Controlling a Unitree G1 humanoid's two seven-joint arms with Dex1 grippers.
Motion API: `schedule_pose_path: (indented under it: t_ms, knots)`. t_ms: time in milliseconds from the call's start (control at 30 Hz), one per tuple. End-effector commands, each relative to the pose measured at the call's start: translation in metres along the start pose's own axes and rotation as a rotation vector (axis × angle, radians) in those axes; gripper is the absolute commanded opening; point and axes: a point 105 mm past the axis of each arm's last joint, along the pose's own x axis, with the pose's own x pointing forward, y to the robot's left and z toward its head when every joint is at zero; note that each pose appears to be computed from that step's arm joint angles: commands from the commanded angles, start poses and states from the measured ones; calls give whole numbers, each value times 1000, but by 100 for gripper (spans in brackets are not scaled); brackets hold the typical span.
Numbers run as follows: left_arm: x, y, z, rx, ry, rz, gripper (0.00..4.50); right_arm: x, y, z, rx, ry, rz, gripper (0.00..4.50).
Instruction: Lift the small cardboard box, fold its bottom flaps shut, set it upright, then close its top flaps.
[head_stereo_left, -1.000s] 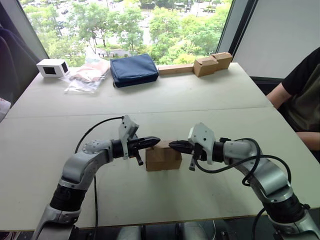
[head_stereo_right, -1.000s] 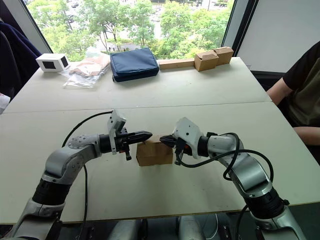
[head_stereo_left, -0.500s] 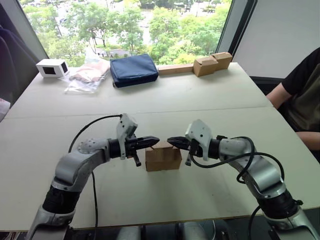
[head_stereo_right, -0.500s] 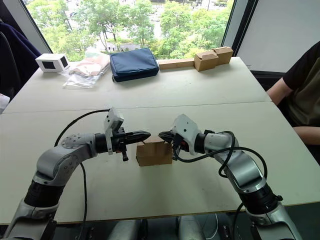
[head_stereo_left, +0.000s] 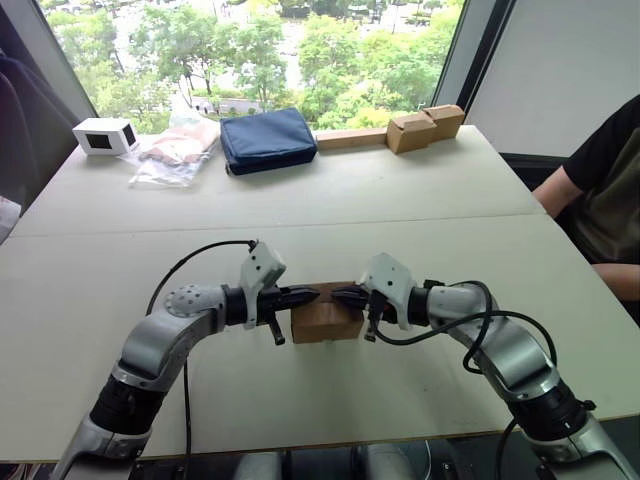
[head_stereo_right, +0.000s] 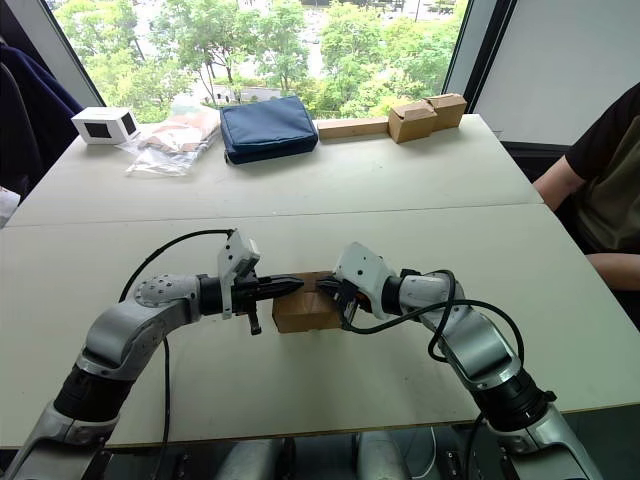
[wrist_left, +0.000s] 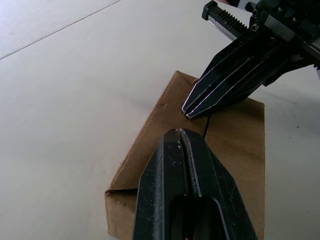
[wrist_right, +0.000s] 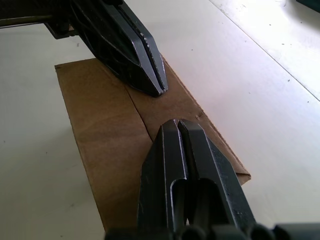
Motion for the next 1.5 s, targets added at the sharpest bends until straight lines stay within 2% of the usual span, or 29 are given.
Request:
schedule_pose_path:
  t_ms: [33,333,467,567,667,800,933,1100,1233,1500]
  knots:
    - [0,-3,5,26,-11,-10,4,0,1,-1,-16,7,1,0]
    - [-3,-4,9,23,-50,8,4,-4,-2,-4,-12,8,-14,0]
    - [-3,5,11,90,-45,111,4,-7,-6,0,10,-28,-35,0]
    - [-4,10,22,136,-118,209,4,-11,-16,5,12,-62,-82,0]
    - [-3,8,17,75,-99,180,4,-16,-26,13,49,-120,-113,0]
    - [-6,11,33,27,-197,207,4,-28,-36,33,156,-258,-128,0]
    - [-24,12,46,-56,-267,212,4,-45,-45,39,225,-306,-156,0]
    - [-57,8,32,-90,-201,254,4,-66,-46,24,284,-258,-185,0]
    - [-78,1,9,-122,-97,259,4,-79,-36,-5,315,-144,-192,0]
    - [-99,-22,-35,-188,59,226,4,-90,-10,-44,372,-4,-157,0]
